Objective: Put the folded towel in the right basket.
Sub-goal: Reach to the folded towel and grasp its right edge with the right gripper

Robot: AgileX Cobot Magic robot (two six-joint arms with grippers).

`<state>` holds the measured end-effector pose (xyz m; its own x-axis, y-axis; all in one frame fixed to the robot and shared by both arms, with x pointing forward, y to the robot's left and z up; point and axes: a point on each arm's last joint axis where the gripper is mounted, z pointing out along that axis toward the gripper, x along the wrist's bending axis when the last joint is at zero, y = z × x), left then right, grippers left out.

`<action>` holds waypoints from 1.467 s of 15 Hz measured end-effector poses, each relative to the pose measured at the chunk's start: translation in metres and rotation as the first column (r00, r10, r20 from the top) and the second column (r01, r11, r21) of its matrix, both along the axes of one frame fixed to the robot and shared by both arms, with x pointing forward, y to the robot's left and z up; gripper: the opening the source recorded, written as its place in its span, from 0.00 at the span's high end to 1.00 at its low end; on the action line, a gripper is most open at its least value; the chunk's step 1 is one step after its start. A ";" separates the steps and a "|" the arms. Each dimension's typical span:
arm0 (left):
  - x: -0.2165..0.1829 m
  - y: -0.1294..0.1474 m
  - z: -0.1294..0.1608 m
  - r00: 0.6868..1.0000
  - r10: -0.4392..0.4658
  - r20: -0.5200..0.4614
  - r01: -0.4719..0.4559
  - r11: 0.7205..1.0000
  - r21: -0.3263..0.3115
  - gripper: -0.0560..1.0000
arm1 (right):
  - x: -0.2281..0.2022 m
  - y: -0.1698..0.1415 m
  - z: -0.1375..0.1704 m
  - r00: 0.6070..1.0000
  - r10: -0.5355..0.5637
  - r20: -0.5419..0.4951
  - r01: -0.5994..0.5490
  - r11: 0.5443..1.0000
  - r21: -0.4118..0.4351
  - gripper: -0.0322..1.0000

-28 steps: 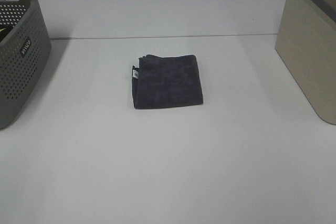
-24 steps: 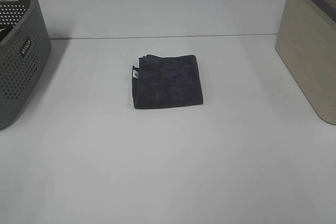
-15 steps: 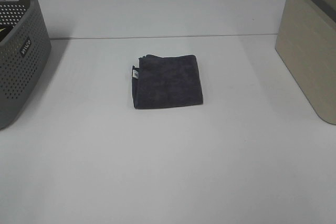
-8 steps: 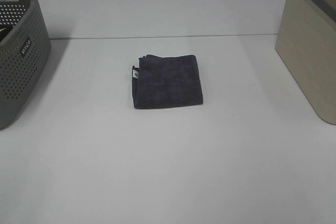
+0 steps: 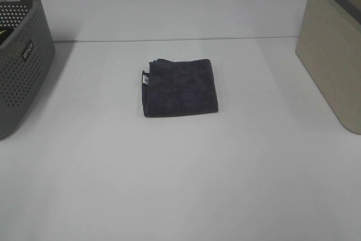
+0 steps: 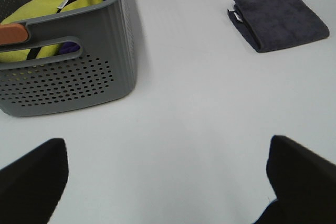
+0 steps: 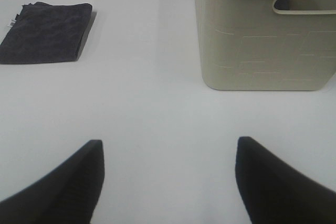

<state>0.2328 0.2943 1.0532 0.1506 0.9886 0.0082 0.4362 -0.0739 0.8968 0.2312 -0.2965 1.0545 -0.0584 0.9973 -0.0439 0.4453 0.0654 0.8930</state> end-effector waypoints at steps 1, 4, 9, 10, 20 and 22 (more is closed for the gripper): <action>0.000 0.000 0.000 1.000 0.000 0.000 0.000 1.000 0.000 0.02 | 0.000 0.000 0.000 1.000 0.000 0.000 0.000 1.000 0.000 0.32; 0.000 0.000 0.000 1.000 0.000 0.000 0.000 1.000 0.000 0.02 | 0.000 0.000 0.000 1.000 0.000 0.000 0.000 1.000 0.000 0.32; 0.000 0.000 0.000 1.000 0.000 0.000 0.000 1.000 0.000 0.02 | 0.000 0.000 0.000 1.000 0.000 0.000 0.000 1.000 0.000 0.32; 0.000 0.000 0.000 1.000 0.000 0.000 0.000 1.000 0.000 0.02 | 0.000 0.000 0.000 1.000 0.000 0.000 0.000 1.000 0.000 0.32; 0.000 0.000 0.000 1.000 0.000 0.000 0.000 1.000 0.000 0.02 | 0.000 0.000 0.000 1.000 0.000 0.000 0.000 1.000 0.000 0.32; 0.000 0.000 0.000 1.000 0.000 0.000 0.000 1.000 0.000 0.02 | 0.000 0.000 0.000 1.000 0.000 0.000 0.000 1.000 0.000 0.32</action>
<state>0.2328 0.2943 1.0532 0.1506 0.9886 0.0082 0.4362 -0.0739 0.8968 0.2312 -0.2965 1.0545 -0.0584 0.9973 -0.0439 0.4453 0.0654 0.8930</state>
